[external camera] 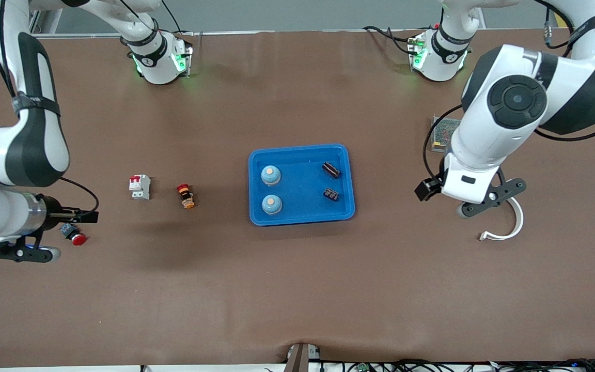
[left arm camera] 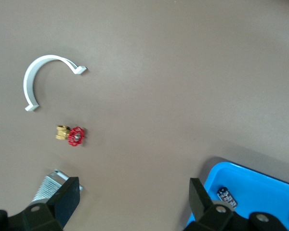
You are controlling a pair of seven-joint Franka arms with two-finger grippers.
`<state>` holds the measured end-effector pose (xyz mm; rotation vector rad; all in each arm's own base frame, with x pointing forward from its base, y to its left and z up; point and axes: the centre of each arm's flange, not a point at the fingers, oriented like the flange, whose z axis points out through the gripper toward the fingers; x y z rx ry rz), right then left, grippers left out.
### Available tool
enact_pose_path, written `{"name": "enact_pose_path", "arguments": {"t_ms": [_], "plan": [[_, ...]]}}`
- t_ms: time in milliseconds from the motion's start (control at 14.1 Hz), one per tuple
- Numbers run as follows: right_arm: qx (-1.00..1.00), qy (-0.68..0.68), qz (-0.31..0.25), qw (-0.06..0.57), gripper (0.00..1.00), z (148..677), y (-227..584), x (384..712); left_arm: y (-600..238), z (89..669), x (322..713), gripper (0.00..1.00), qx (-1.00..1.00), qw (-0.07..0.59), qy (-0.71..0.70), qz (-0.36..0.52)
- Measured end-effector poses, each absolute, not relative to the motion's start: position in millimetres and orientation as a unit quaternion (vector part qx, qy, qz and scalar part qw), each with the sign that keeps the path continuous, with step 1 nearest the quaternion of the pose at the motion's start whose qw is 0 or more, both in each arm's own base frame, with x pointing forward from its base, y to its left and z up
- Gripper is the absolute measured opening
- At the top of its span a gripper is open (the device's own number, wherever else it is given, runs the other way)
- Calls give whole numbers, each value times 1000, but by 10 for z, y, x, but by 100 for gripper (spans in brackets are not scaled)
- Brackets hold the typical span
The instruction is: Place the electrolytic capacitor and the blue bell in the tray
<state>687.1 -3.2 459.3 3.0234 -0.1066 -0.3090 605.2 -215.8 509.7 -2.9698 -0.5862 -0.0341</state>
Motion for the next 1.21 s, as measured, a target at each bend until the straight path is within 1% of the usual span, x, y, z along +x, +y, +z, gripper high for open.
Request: {"name": "enact_pose_path", "arguments": {"t_ms": [142, 355, 568, 852, 1207], "plan": [[995, -18, -86, 49, 100, 5090, -95, 6726, -2086, 5289, 5979, 100, -984, 60, -165, -14], [996, -19, -67, 48, 100, 5889, -260, 6332, -1902, 5717, 5769, 100, -990, 58, -126, -10], [997, -26, -44, 49, 100, 6451, -358, 5975, -1617, 6104, 5542, 100, -994, 52, -96, -4], [998, -27, -31, 56, 100, 6698, -319, 5707, -1157, 6376, 5271, 100, -998, 58, -32, -7], [998, -16, -25, 60, 100, 6672, -339, 5557, -601, 6528, 4938, 100, -1000, 20, -17, 10]]}}
